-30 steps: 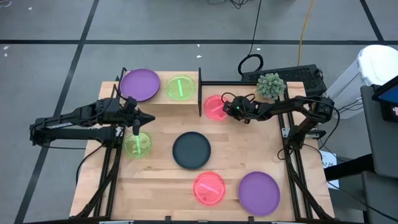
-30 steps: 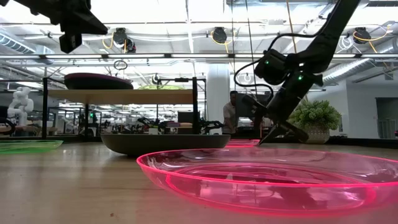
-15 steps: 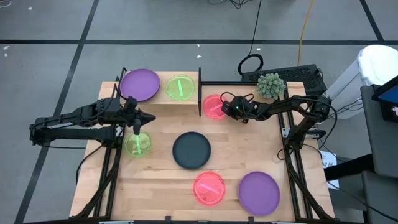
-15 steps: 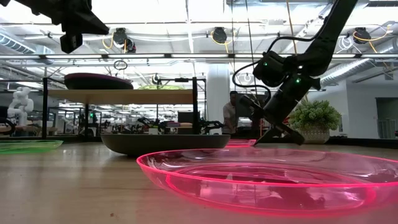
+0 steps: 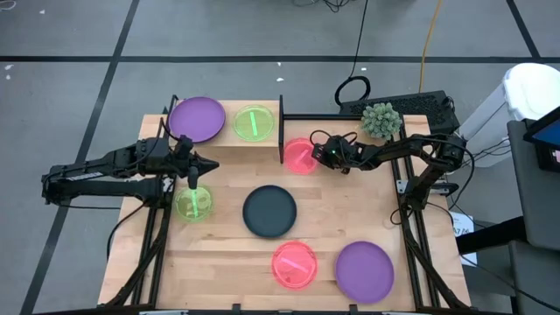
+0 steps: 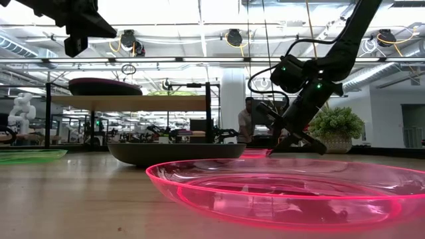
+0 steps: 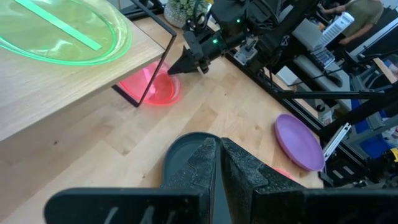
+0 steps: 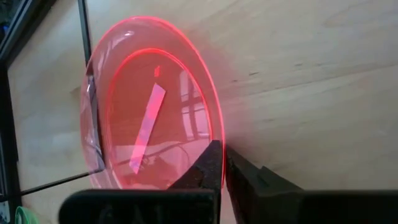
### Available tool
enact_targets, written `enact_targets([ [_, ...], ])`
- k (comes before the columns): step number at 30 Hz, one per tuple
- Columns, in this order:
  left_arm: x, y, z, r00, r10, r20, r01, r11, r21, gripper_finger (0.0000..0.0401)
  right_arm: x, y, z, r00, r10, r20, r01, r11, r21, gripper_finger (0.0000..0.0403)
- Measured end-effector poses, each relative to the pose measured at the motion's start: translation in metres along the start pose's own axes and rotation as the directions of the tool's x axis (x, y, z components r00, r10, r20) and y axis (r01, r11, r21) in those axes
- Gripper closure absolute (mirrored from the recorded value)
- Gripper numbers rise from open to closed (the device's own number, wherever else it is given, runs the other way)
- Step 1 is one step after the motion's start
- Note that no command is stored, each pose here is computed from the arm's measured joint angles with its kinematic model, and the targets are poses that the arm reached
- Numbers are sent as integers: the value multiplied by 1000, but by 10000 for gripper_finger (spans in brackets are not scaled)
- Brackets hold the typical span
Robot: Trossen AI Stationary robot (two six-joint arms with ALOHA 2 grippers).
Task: Place and stack plates onto a shelf
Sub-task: Stack the top pink plate on the green plate
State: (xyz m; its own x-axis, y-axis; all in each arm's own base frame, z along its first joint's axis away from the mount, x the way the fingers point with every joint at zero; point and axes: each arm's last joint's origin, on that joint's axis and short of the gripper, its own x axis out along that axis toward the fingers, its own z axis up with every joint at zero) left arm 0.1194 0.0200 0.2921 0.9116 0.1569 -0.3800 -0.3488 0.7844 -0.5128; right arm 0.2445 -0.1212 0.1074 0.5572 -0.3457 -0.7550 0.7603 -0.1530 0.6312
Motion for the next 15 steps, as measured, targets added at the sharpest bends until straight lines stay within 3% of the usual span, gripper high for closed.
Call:
enact_targets([
  [15,0,0,0,1000,10,5,-10,1000,1,373,-33,21,7,989,139,58,-139,990,-17,402],
])
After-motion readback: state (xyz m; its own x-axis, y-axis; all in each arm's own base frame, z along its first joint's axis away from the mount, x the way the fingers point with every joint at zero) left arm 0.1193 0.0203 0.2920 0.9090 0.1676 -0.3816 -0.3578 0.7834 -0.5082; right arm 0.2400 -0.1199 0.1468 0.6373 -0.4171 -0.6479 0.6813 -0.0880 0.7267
